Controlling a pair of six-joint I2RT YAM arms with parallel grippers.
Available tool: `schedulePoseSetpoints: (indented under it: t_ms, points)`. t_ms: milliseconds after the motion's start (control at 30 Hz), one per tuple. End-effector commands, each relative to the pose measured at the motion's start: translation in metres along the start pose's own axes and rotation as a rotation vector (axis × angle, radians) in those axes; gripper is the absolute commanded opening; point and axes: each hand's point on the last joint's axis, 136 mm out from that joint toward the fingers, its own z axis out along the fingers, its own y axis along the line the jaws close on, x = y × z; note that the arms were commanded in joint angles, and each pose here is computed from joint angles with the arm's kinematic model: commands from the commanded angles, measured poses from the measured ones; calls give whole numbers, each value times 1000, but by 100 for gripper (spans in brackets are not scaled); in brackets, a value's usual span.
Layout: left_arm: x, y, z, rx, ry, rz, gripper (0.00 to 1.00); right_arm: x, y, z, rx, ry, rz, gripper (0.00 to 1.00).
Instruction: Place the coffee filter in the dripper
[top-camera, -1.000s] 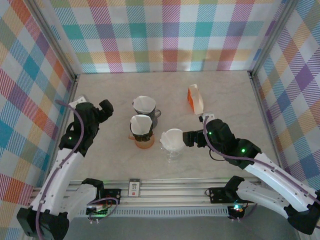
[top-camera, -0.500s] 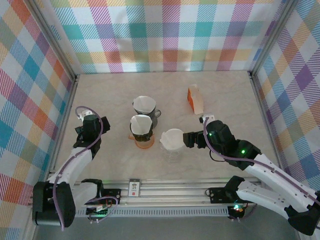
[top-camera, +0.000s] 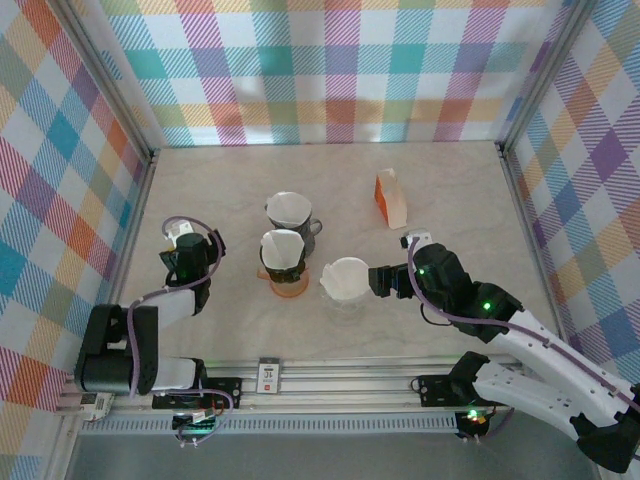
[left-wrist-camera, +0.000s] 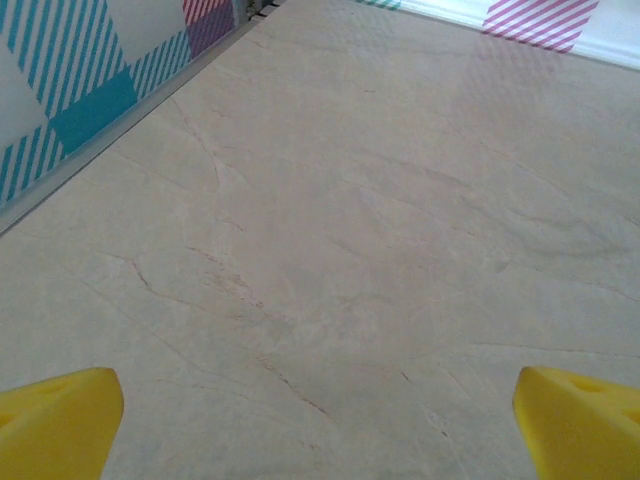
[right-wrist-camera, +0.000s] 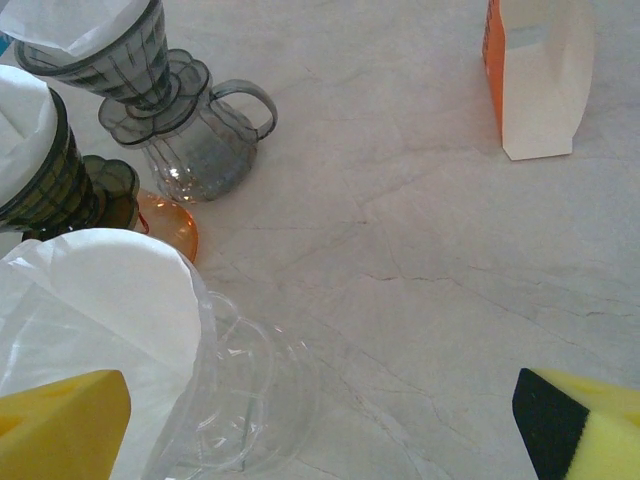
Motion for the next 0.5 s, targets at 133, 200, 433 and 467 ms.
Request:
schedulePoseSetpoints:
  t_ms: [133,200,433,467]
  points:
    - [-6,-9,10,34,-42,-2,100,6,-3,13,23,6,-15,99]
    - [-6,-11,8,48,-51,0,100,10,-2,19,26,17,-19,99]
    - [-4,-19,7,79,-63,30,99,7,0,25,30,19,-38,99]
    - [-4,-21,6,87,-65,37,99,7,0,25,29,18,-39,99]
